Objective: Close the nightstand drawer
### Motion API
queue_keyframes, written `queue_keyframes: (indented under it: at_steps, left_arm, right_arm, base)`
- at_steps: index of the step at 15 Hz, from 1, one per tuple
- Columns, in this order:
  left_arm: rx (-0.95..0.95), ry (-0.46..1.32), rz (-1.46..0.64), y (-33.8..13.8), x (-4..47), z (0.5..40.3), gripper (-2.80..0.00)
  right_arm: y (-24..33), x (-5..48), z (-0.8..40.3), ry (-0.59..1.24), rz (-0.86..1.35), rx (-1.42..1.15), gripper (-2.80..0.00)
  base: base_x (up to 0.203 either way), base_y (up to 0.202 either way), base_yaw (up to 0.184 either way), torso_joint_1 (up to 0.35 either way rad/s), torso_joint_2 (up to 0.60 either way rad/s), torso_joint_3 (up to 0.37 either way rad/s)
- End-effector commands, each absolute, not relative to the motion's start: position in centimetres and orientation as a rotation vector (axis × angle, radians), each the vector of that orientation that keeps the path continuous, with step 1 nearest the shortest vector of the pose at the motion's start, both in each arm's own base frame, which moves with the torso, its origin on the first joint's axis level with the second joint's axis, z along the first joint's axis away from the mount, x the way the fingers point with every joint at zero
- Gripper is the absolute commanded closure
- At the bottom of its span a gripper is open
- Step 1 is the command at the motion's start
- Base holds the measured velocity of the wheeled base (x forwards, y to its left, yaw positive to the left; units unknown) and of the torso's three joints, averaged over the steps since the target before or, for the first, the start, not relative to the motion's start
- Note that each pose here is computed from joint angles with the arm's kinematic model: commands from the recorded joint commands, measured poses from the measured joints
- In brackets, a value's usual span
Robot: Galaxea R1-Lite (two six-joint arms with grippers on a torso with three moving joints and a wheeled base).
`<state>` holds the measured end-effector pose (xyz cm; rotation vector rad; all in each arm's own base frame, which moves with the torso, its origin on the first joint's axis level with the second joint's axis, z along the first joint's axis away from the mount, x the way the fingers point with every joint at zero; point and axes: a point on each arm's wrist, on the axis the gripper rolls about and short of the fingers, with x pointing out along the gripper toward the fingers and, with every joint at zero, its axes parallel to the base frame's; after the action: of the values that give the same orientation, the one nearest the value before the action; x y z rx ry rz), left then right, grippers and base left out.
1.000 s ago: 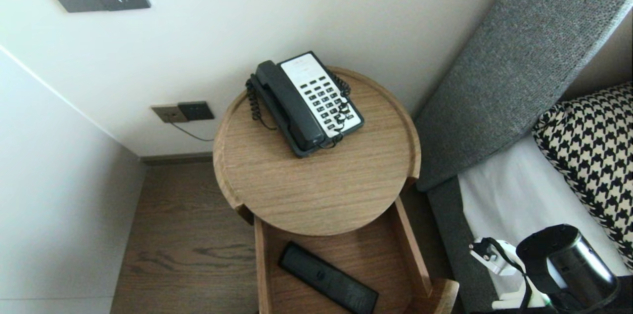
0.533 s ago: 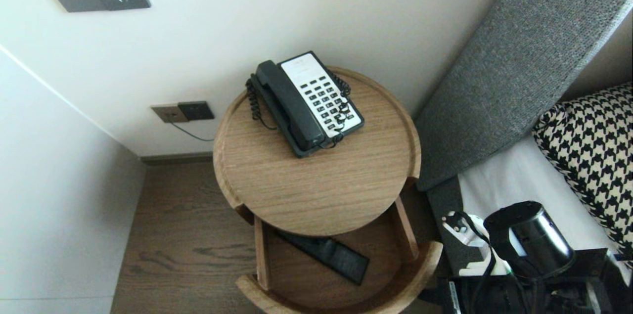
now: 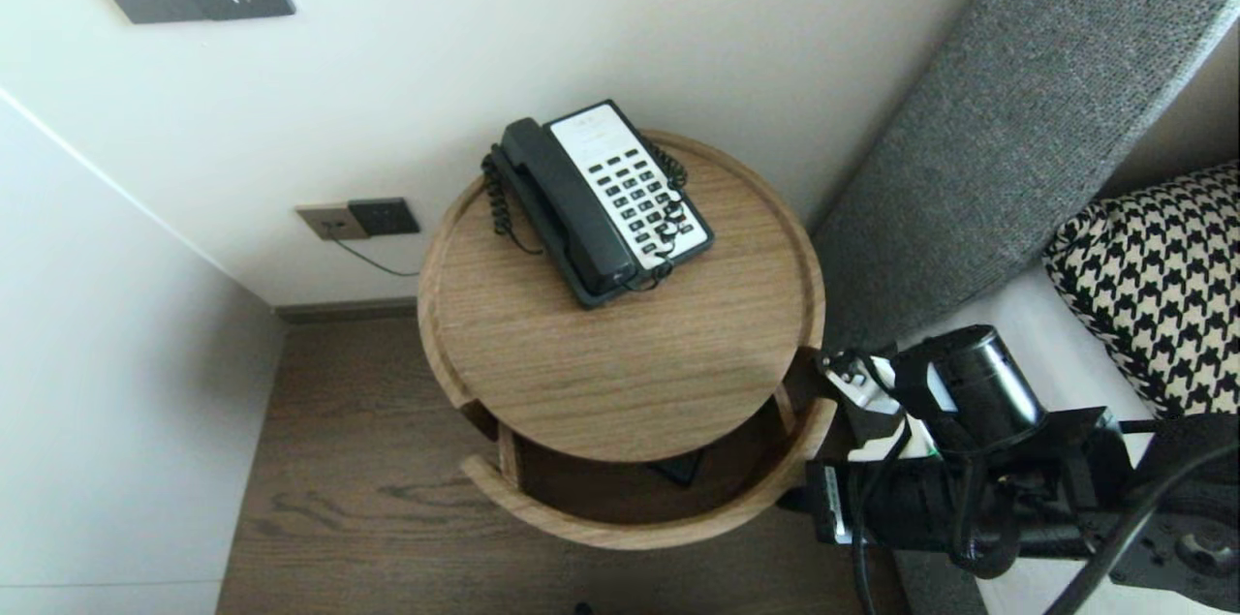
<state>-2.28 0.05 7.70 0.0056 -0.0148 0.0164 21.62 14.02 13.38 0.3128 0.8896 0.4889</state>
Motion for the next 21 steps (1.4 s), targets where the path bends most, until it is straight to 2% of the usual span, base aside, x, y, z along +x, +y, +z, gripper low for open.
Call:
queue_keyframes:
  at_steps: [1, 12, 21]
  left_arm:
    - [0.006, -0.015, 0.017, 0.1, -2.3, 7.7, 0.00]
    - [0.006, -0.015, 0.017, 0.1, -2.3, 7.7, 0.00]
    - [0.006, -0.015, 0.017, 0.1, -2.3, 7.7, 0.00]
  right_arm:
    - [14.1, 22.6, 13.5, 0.881, 0.477, 0.325, 0.00]
    - [14.2, 24.7, 16.0, 0.762, 0.428, 0.358, 0.00]
    - [13.6, 23.2, 15.4, 0.787, 0.425, 0.343, 0.00]
  base:
    - [0.000, 0.000, 0.000, 0.000, 0.00, 0.000]
    - [0.000, 0.000, 0.000, 0.000, 0.00, 0.000]
    - [0.000, 0.000, 0.000, 0.000, 0.00, 0.000]
